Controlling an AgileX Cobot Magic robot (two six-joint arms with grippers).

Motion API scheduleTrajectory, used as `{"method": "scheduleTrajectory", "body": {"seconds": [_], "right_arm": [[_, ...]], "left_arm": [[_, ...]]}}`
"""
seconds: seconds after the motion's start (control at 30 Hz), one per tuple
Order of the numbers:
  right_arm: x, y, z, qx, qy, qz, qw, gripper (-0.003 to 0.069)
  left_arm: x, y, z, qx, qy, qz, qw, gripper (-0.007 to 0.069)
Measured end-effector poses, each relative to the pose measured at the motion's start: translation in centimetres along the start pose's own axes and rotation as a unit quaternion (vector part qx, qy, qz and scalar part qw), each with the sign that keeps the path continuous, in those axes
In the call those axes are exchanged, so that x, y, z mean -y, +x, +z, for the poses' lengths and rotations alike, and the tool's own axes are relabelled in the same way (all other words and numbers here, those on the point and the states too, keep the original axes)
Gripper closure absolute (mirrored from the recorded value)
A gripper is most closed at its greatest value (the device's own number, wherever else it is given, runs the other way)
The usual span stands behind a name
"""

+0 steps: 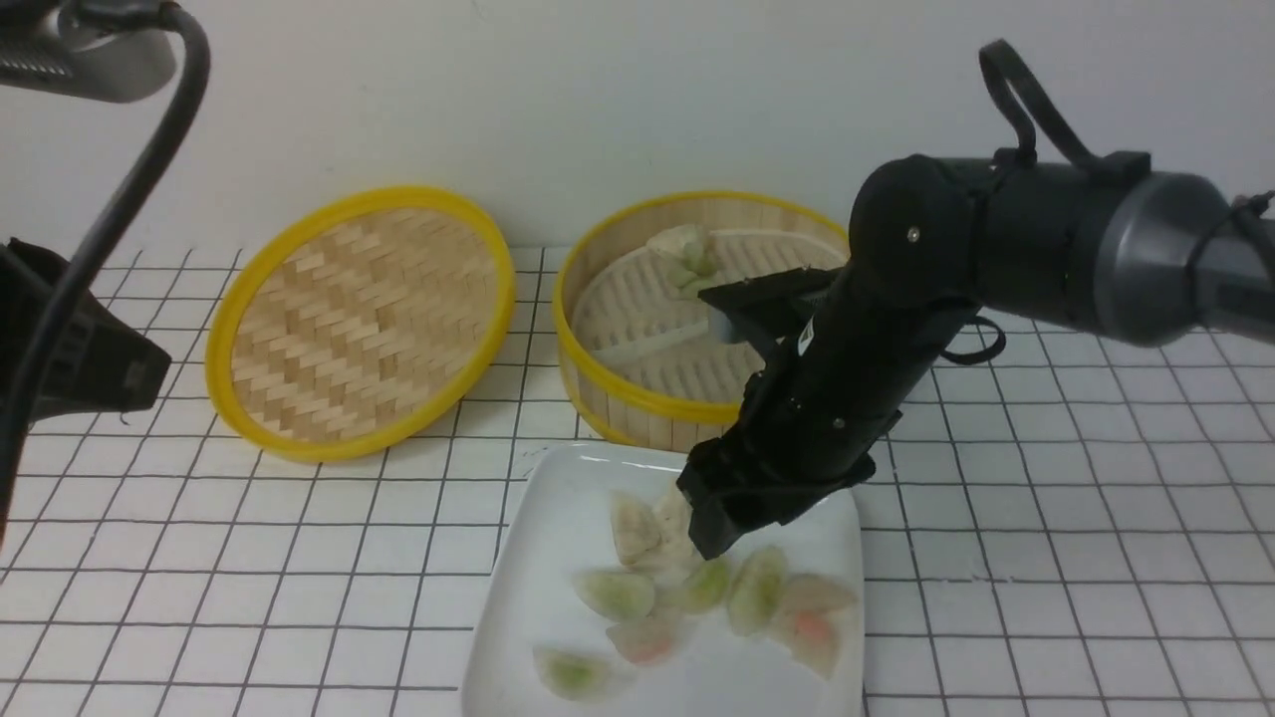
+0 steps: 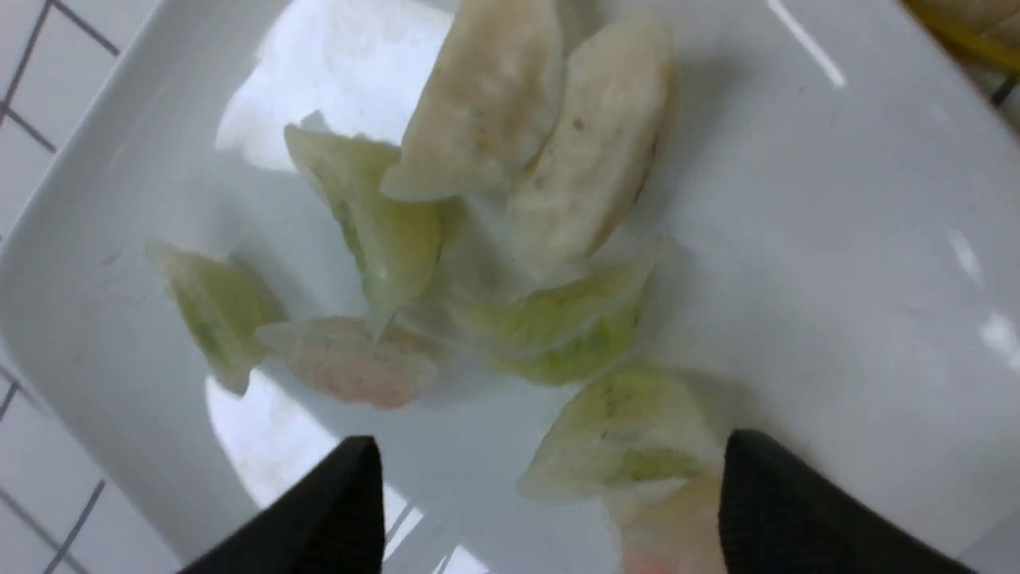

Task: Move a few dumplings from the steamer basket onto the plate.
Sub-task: Use the right arm to put the dumpling into the plate, then use the right arm to grab a dumpling from inside the steamer

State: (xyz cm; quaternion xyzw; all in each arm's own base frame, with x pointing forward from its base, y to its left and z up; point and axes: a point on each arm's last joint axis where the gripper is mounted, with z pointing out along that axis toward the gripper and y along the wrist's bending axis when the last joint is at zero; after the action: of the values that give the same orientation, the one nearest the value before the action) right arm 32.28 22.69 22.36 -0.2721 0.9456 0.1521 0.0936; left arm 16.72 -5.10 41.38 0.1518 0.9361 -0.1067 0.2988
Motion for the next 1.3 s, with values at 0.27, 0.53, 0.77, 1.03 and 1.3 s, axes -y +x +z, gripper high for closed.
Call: {"method": "scheduleTrajectory", "body": {"seconds": [0.27,0.53,0.77,1.03,1.3], "right_arm": [[4.6,-7.1,-4.9,0.164,0.082,0.012,0.983,0.0139],[9.2,-13.3,0.0,0.177,0.106,-0.009,0.978,0.0144],[10.8,-14.9,4.9,0.178,0.110,-0.018,0.978,0.0167],[11.6,-14.9,7.7,0.165,0.115,-0.048,0.978,0.0461],[10.0,-14.2,1.3,0.134,0.129,-0.049,0.981,0.0552]], "left_arm": [[0.0,0.0,0.0,0.000,0.000,0.000,1.000,0.0631],[0.0,0.0,0.0,0.000,0.000,0.000,1.000,0.0631],[0.0,0.0,0.0,0.000,0.000,0.000,1.000,0.0631],[0.0,0.0,0.0,0.000,0.000,0.000,1.000,0.0631],[0.1,0.1,-0.2,0.003,0.002,0.000,1.000,0.0631]]}}
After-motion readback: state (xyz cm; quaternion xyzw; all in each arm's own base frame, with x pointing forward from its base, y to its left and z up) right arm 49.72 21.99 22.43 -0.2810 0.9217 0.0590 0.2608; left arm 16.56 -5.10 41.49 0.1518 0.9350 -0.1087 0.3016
